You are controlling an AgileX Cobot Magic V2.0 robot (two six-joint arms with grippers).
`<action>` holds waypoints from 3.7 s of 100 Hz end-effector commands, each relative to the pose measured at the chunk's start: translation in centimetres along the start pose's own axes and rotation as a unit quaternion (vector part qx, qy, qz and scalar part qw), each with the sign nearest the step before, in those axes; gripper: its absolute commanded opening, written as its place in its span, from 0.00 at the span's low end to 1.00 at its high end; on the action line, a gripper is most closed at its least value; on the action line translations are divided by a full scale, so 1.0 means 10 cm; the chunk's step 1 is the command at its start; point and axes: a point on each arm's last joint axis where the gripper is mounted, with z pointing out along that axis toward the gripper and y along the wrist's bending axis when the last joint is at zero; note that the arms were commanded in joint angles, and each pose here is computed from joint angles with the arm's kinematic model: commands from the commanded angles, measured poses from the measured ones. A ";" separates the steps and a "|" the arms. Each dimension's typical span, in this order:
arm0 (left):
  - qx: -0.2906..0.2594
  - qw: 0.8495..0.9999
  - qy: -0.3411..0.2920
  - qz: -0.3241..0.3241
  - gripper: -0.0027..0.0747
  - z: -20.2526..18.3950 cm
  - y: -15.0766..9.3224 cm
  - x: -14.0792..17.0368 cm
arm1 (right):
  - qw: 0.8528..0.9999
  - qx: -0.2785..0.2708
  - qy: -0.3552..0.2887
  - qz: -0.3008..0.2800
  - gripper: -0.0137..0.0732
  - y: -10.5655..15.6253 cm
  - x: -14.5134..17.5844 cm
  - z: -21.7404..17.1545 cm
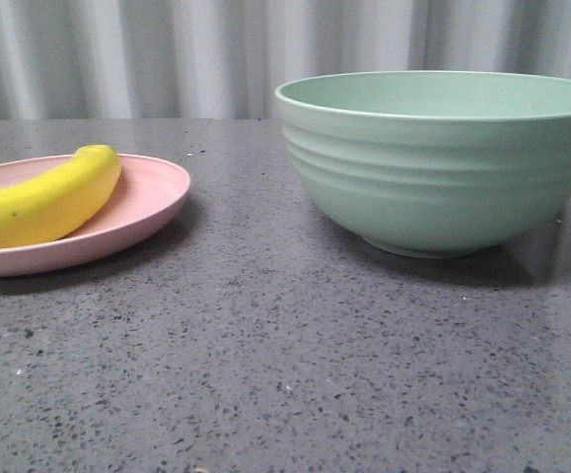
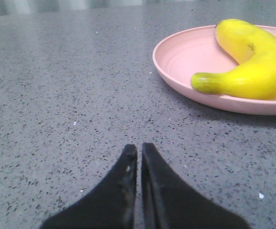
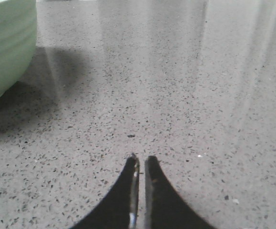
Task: Transfer banana from pink plate to green bowl
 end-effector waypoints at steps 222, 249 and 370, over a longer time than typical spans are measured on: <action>-0.007 0.992 -0.124 -0.002 0.01 -0.04 0.01 -0.18 | 0.992 0.000 -0.129 -0.005 0.07 0.00 -0.18 -0.02; -0.007 0.992 -0.124 -0.002 0.01 -0.04 0.01 -0.18 | 0.992 0.000 -0.129 -0.005 0.07 0.00 -0.18 -0.02; -0.005 0.988 -0.150 -0.024 0.01 -0.05 0.01 -0.24 | 0.991 -0.005 -0.132 0.021 0.07 0.01 -0.19 -0.03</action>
